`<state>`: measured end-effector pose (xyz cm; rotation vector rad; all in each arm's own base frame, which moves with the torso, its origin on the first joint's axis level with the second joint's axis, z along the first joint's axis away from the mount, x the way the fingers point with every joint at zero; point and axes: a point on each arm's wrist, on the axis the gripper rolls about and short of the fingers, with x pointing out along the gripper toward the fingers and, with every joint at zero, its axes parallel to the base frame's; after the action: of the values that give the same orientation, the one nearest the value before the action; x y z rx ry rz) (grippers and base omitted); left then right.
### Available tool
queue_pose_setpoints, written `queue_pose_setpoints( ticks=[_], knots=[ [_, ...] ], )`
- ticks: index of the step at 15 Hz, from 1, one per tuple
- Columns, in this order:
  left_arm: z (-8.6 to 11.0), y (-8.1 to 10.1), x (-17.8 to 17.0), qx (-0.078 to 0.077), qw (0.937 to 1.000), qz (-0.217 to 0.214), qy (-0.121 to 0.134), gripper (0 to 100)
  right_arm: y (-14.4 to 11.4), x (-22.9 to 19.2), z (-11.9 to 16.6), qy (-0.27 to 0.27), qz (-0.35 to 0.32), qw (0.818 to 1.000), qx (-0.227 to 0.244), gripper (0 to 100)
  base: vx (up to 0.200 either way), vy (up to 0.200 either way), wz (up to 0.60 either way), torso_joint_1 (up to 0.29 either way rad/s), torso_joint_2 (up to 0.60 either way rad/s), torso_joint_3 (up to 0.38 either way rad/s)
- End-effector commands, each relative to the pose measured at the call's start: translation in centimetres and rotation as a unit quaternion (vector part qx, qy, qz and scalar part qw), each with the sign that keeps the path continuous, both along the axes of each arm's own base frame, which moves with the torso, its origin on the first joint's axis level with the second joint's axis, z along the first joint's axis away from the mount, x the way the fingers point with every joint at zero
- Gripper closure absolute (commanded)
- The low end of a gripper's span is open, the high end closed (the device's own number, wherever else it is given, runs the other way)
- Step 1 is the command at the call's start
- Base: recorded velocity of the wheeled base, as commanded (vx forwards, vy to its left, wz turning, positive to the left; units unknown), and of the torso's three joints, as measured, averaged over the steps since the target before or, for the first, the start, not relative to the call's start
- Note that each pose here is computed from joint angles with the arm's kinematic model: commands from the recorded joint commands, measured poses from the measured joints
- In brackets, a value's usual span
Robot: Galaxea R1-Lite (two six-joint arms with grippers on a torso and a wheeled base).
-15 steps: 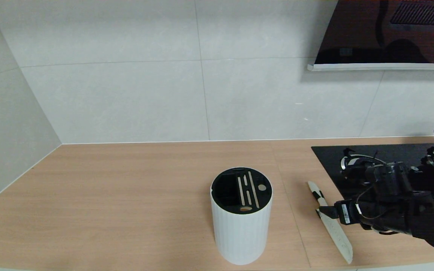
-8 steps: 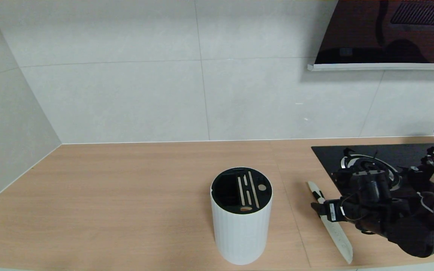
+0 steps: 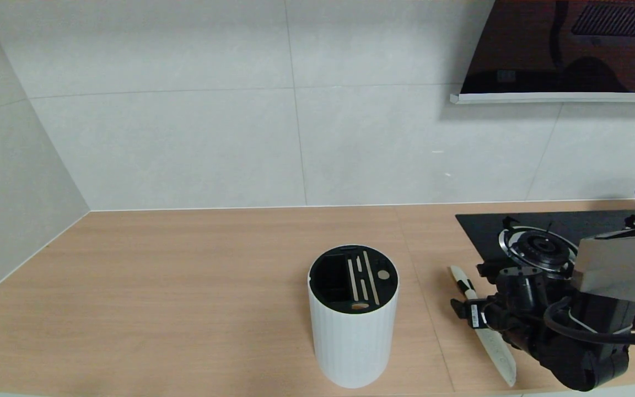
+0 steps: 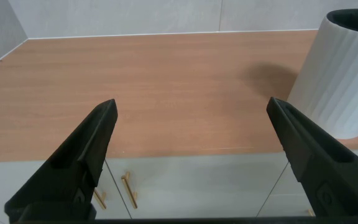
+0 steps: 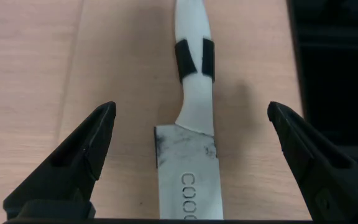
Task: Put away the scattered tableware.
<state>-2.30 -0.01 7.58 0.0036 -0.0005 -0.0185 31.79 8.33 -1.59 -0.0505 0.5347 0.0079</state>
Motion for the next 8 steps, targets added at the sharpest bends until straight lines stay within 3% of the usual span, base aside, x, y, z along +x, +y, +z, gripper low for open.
queue_pose_setpoints(
  ticks=[1, 8],
  knots=[
    [0.0, 0.0, 0.0, 0.0, 1.0, 0.0, 0.0, 0, 0.0, -0.06, -0.9, 0.013, 0.0, 1.0, -0.003, 0, 0.0, 0.0, 0.0, 0.0, 0.0, 0.0],
    [0.0, 0.0, 0.0, 0.0, 1.0, 0.0, 0.0, 0, -0.07, -0.11, -1.1, 0.017, -0.001, 1.0, -0.005, 0, 0.0, 0.0, 0.0, 0.0, 0.0, 0.0]
  ],
)
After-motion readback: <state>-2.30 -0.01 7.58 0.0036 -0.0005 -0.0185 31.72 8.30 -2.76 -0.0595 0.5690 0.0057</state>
